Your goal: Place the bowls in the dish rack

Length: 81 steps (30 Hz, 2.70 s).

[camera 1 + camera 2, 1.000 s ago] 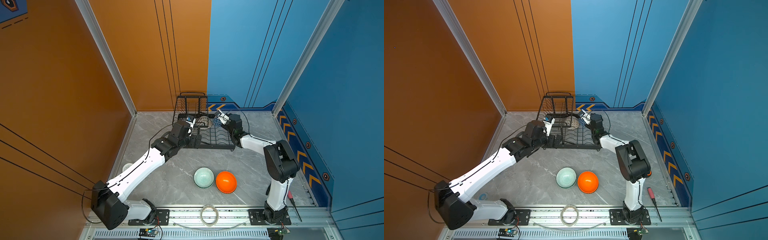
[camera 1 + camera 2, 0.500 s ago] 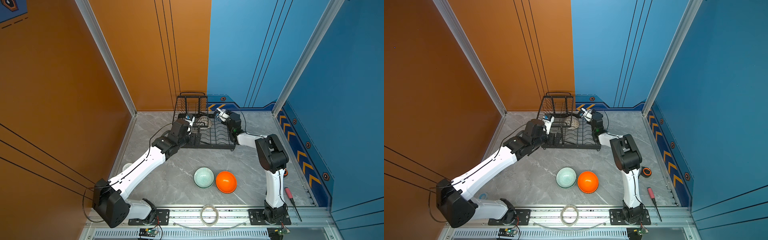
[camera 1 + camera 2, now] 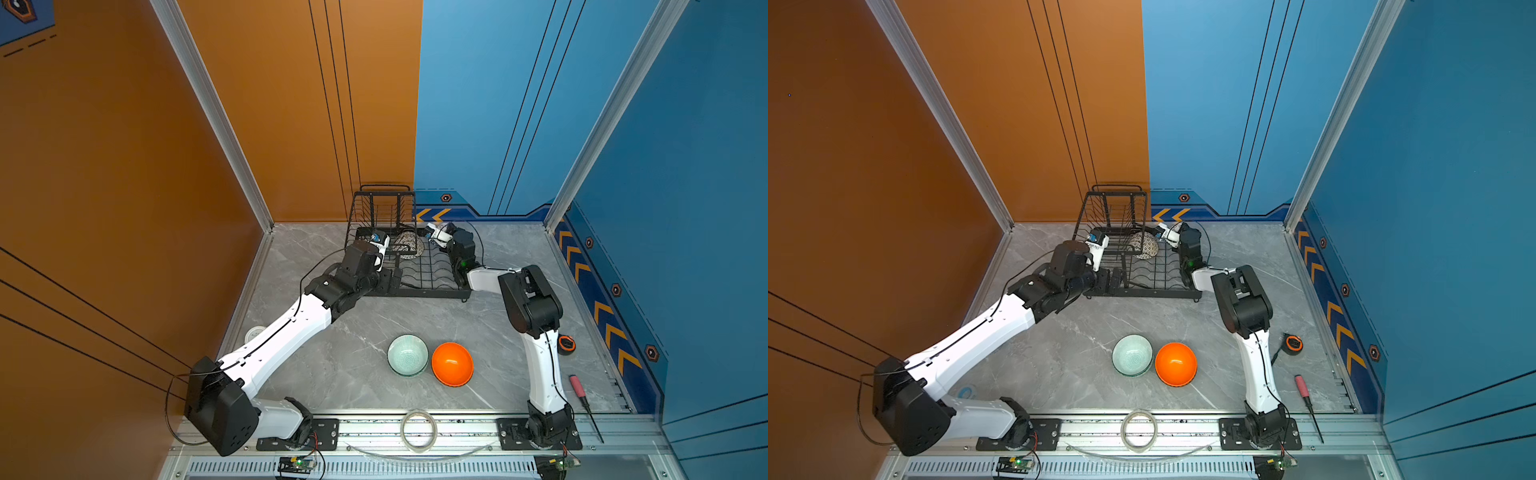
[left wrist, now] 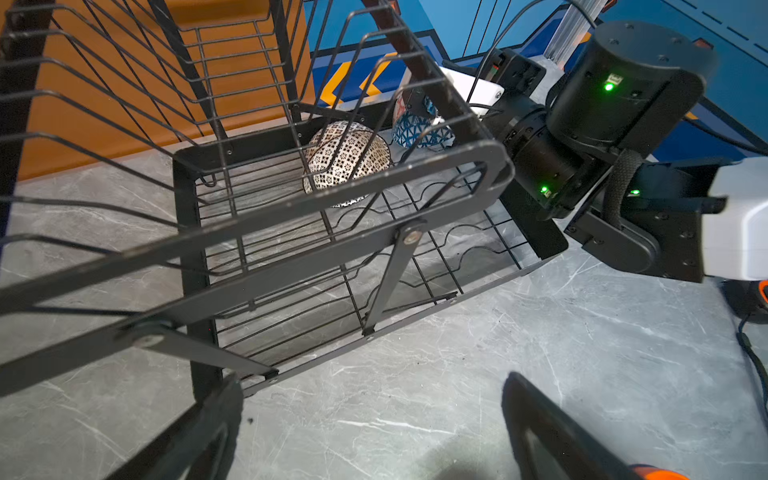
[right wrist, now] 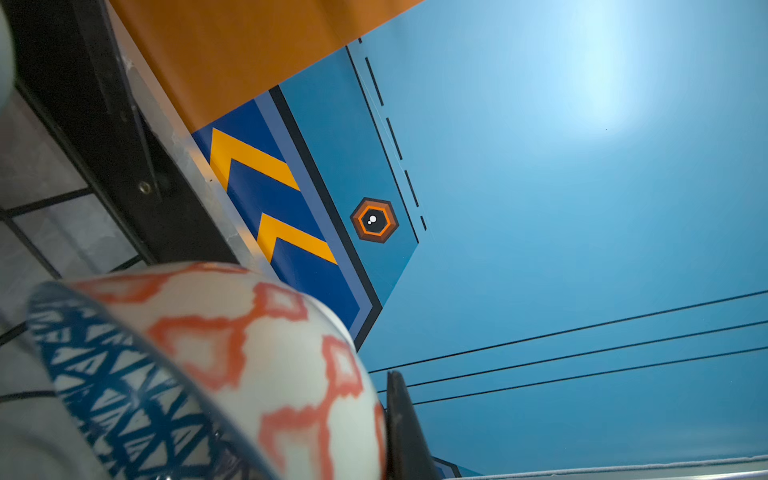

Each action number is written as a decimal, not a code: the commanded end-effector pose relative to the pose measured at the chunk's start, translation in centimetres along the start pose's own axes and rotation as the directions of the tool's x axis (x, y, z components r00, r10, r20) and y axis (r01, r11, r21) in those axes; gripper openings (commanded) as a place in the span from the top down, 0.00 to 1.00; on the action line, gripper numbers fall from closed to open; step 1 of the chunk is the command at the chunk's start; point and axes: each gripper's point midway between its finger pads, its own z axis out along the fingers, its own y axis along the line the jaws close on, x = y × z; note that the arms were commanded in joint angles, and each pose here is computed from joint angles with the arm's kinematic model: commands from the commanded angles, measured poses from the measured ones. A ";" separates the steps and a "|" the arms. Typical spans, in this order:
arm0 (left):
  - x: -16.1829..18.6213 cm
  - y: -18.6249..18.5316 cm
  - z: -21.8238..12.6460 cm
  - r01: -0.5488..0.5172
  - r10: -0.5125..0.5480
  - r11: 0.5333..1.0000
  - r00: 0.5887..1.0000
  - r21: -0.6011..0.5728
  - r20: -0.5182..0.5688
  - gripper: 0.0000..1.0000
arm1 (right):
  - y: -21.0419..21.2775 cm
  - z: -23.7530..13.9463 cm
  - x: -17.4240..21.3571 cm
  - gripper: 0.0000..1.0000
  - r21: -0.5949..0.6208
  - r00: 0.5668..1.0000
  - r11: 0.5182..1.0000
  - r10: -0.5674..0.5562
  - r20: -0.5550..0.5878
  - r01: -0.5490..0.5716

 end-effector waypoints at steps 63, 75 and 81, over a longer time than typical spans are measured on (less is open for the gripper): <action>0.5 1.3 -1.3 0.055 -0.056 0.998 0.997 0.016 0.051 0.02 | 2.6 -0.4 -1.1 0.88 -0.051 0.992 0.991 -0.120 0.038 0.122; 0.5 1.0 -1.3 0.058 -0.059 0.998 0.997 0.032 0.048 0.02 | 1.6 -0.7 -1.2 0.71 -0.061 0.996 0.994 -0.090 0.026 0.091; 0.5 1.0 -1.6 0.057 -0.059 0.998 0.997 0.033 0.051 0.02 | 0.9 -0.9 -1.4 0.66 -0.055 0.996 0.995 -0.081 0.028 0.083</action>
